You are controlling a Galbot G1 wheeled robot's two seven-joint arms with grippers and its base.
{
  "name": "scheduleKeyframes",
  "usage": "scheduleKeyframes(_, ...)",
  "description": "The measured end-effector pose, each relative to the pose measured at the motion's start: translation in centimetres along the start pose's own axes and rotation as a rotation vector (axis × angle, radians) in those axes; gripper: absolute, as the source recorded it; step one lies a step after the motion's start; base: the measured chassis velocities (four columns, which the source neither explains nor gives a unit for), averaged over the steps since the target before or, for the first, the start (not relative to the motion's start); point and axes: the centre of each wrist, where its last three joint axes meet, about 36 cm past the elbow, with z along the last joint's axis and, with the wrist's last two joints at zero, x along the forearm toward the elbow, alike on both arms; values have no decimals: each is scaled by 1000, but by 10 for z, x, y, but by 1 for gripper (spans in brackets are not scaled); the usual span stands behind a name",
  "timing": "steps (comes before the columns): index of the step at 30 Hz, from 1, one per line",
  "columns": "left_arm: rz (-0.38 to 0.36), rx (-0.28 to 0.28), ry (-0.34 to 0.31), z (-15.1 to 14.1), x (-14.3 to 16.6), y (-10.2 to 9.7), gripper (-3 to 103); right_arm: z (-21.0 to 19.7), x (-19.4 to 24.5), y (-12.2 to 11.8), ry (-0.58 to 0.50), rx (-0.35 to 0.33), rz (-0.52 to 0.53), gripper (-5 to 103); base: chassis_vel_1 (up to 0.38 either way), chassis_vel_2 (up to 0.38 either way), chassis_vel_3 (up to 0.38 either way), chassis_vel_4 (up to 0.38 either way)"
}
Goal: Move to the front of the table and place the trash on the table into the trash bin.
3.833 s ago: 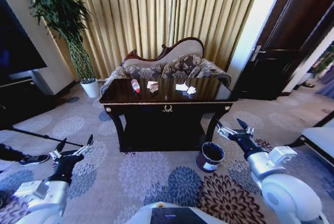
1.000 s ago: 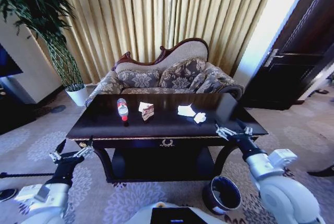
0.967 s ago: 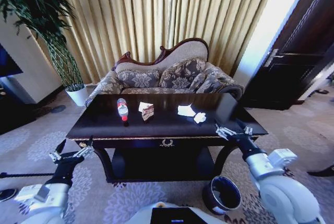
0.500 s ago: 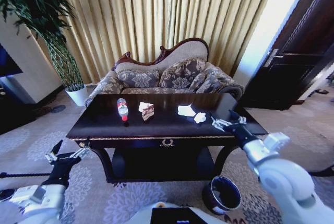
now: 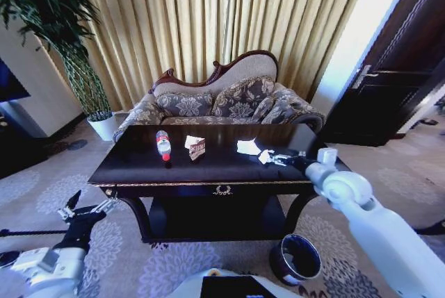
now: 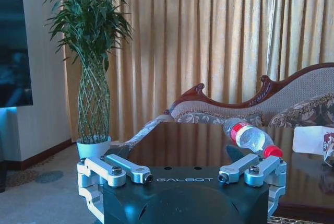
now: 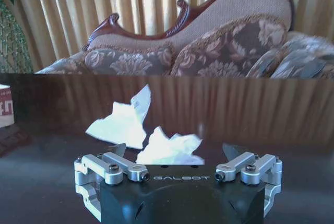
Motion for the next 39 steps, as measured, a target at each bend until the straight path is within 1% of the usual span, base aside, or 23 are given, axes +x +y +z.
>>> scheduleKeyframes(7,-2,-1,3,0,0,0,100,6,-21,9,15,-27,-9,100,0,0,0,0)
scheduleKeyframes(13,-4,-2,4,1,1,0,100,8,-25,8,13,-18,5,102,0,0,0,0)
scheduleKeyframes(17,-7,1,3,1,1,-1,100,9,-25,6,10,-2,21,82,0,0,0,0)
scheduleKeyframes(18,-7,1,3,1,1,-1,100,9,-25,6,10,-2,21,82,0,0,0,0)
scheduleKeyframes(20,-8,0,1,1,1,-1,100,10,-24,5,7,-1,23,71,0,0,0,0)
scheduleKeyframes(22,-8,0,0,1,0,-1,100,11,-24,6,5,1,23,71,0,0,0,0)
scheduleKeyframes(23,-8,0,-1,1,0,-1,100,12,-24,6,4,3,23,60,0,0,0,0)
scheduleKeyframes(24,-8,0,-1,1,0,-1,100,13,-23,7,4,5,22,54,0,0,0,0)
scheduleKeyframes(26,-8,1,-2,1,0,-1,100,13,-23,8,4,8,22,54,0,0,0,0)
scheduleKeyframes(29,-9,-1,-5,1,0,-1,100,16,-22,9,7,12,24,38,0,0,0,0)
scheduleKeyframes(30,-9,-1,-5,1,0,-1,100,16,-22,9,7,12,24,38,0,0,0,0)
scheduleKeyframes(31,-10,-2,-6,0,0,0,100,16,-22,9,8,12,23,33,0,0,0,0)
scheduleKeyframes(32,-11,-3,-7,0,0,0,100,17,-21,9,8,12,22,33,0,0,0,0)
scheduleKeyframes(34,-12,-4,-8,0,0,0,100,17,-21,9,9,13,23,22,0,0,0,0)
scheduleKeyframes(35,-12,-4,-8,0,0,0,100,17,-21,9,9,13,23,22,0,0,0,0)
scheduleKeyframes(38,-12,-4,-11,0,0,0,100,18,-20,7,11,17,26,6,0,0,0,0)
scheduleKeyframes(39,-12,-4,-11,0,0,0,100,18,-20,7,11,17,26,6,0,0,0,0)
